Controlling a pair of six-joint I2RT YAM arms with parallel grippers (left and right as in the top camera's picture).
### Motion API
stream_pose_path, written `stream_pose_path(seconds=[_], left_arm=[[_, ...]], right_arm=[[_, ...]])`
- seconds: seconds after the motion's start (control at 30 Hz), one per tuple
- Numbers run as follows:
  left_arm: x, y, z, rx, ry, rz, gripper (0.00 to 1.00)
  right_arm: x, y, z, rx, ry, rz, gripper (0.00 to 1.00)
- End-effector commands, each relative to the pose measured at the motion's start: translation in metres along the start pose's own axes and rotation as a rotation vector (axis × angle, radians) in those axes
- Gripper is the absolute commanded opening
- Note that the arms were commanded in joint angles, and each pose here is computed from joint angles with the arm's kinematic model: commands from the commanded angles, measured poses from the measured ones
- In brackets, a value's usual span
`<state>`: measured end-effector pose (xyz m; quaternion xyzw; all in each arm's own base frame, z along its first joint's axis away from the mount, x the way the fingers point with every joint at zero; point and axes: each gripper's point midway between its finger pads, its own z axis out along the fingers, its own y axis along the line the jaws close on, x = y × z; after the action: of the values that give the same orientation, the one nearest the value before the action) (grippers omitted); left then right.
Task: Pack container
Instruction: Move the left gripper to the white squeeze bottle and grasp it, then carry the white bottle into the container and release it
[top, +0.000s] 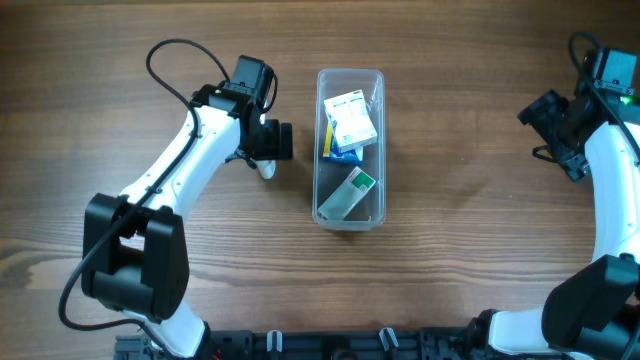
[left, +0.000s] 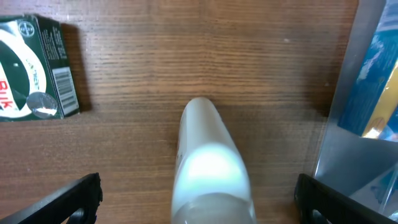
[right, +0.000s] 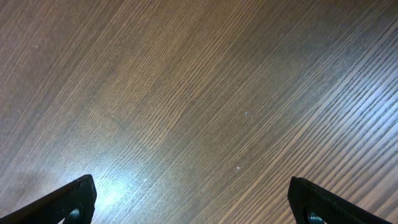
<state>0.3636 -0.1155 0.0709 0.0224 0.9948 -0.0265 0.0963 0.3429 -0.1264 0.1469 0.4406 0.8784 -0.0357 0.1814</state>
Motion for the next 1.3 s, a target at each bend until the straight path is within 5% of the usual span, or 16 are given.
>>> stream_pose_path(seconds=[0.0,0.13,0.17,0.23,0.33,0.9,1.27], left_arm=[[-0.009,0.002,-0.001,-0.010,-0.029,0.023,1.00],[-0.010,0.001,-0.001,-0.009,-0.033,0.023,0.97],[-0.010,0.001,-0.001,-0.010,-0.033,0.023,0.91],[-0.010,0.001,-0.001,-0.009,-0.032,0.022,0.59],[-0.007,0.002,-0.001,-0.013,-0.018,0.022,0.42],[-0.007,-0.002,-0.008,0.004,-0.008,0.024,0.23],[-0.016,-0.069,-0.143,0.298,-0.133,0.105,0.20]], right_arm=[[0.002,0.001,0.003,-0.002,0.012,-0.007,1.00],[0.002,0.001,0.003,-0.002,0.012,-0.006,1.00],[0.002,0.001,0.003,-0.002,0.012,-0.007,0.99],[0.002,0.001,0.003,-0.002,0.012,-0.006,1.00],[0.002,0.001,0.003,-0.002,0.012,-0.006,1.00],[0.002,0.001,0.003,-0.002,0.012,-0.006,1.00],[0.001,0.001,0.003,-0.003,0.011,-0.006,1.00]])
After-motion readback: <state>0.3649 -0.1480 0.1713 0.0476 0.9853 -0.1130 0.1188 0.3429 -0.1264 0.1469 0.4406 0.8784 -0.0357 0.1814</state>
